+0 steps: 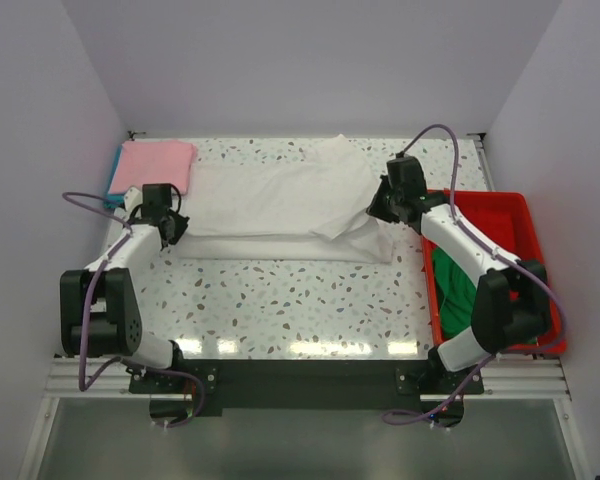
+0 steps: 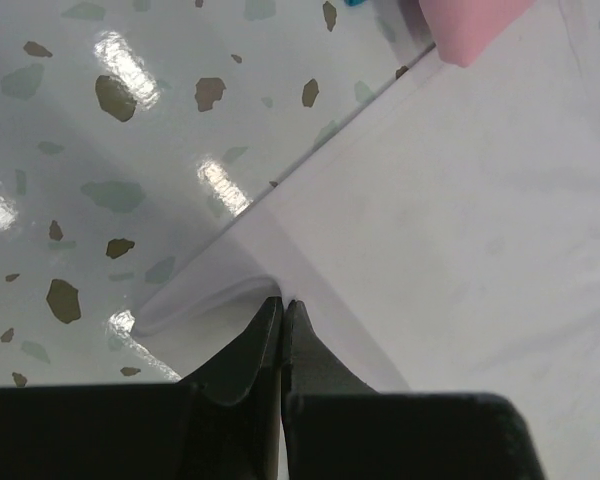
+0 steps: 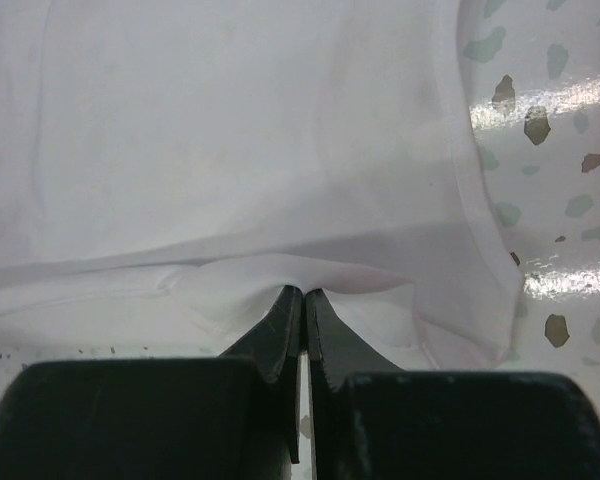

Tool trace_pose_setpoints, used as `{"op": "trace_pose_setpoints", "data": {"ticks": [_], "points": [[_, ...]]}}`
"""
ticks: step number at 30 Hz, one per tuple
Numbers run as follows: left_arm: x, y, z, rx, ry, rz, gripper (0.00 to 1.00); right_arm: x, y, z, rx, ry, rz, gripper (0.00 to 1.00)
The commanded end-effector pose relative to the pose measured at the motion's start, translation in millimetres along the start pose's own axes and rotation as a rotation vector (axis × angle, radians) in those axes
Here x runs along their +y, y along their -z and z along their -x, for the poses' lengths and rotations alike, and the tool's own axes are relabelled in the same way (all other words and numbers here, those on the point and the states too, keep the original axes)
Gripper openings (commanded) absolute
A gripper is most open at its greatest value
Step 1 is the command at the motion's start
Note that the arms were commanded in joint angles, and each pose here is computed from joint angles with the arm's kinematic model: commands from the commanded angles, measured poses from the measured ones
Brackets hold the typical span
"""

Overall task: Fold and stack the t-shirts
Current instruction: Fold the tshirt

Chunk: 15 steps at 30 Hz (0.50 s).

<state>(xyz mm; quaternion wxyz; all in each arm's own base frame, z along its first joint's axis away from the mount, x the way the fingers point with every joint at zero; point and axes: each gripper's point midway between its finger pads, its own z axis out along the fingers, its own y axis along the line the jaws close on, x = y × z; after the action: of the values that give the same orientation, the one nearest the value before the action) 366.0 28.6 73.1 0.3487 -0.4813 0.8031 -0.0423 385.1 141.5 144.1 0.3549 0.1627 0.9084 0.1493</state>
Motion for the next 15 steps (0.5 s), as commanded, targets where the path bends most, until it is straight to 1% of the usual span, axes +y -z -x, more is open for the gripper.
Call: {"op": "trace_pose_setpoints", "data": {"ticks": [1, 5, 6, 7, 8, 9, 10, 11, 12, 13, 14, 15], "points": [[-26.9, -5.0, 22.3, -0.043, 0.025, -0.060, 0.00, 15.4, -3.1, 24.5, -0.042, -0.009, 0.063, 0.00], [-31.5, -14.3, 21.2, -0.026, 0.018, -0.056, 0.00, 15.5, -19.9, 31.6, -0.023, -0.025, 0.058, 0.00], [-33.4, -16.5, 19.4, -0.014, 0.016, -0.064, 0.00, 11.1, -30.7, 29.1, -0.002, -0.031, 0.042, 0.00], [-36.4, -20.6, 21.3, -0.016, 0.016, -0.074, 0.03, 10.3, -35.4, 30.6, 0.001, -0.038, 0.038, 0.00], [-40.8, -21.7, 21.2, -0.015, 0.010, -0.092, 0.06, 14.3, -37.6, 40.3, -0.017, -0.043, 0.044, 0.00], [-50.1, -21.8, 25.1, -0.024, 0.011, -0.132, 0.11, 16.0, -49.7, 36.6, 0.016, -0.051, 0.061, 0.00], [-52.7, -23.1, 27.1, -0.029, 0.011, -0.145, 0.25, 17.3, -54.3, 39.3, 0.022, -0.053, 0.064, 0.02], [-55.4, -23.0, 29.9, -0.035, 0.015, -0.159, 0.35, 25.3, -56.5, 51.5, 0.016, -0.043, 0.081, 0.07], [-60.4, -21.5, 33.4, -0.044, 0.017, -0.181, 0.46, 22.6, -70.0, 47.8, 0.047, -0.039, 0.066, 0.14], [-61.6, -21.0, 37.7, -0.050, 0.021, -0.179, 0.66, 23.4, -75.6, 48.6, 0.064, -0.029, 0.062, 0.28], [-61.8, -19.9, 40.9, -0.055, 0.025, -0.174, 0.71, 34.6, -74.1, 63.2, 0.048, -0.016, 0.085, 0.50], [-61.8, -17.5, 41.8, -0.054, 0.020, -0.172, 0.74, 31.4, -74.5, 59.2, 0.077, 0.000, 0.071, 0.59]]}}
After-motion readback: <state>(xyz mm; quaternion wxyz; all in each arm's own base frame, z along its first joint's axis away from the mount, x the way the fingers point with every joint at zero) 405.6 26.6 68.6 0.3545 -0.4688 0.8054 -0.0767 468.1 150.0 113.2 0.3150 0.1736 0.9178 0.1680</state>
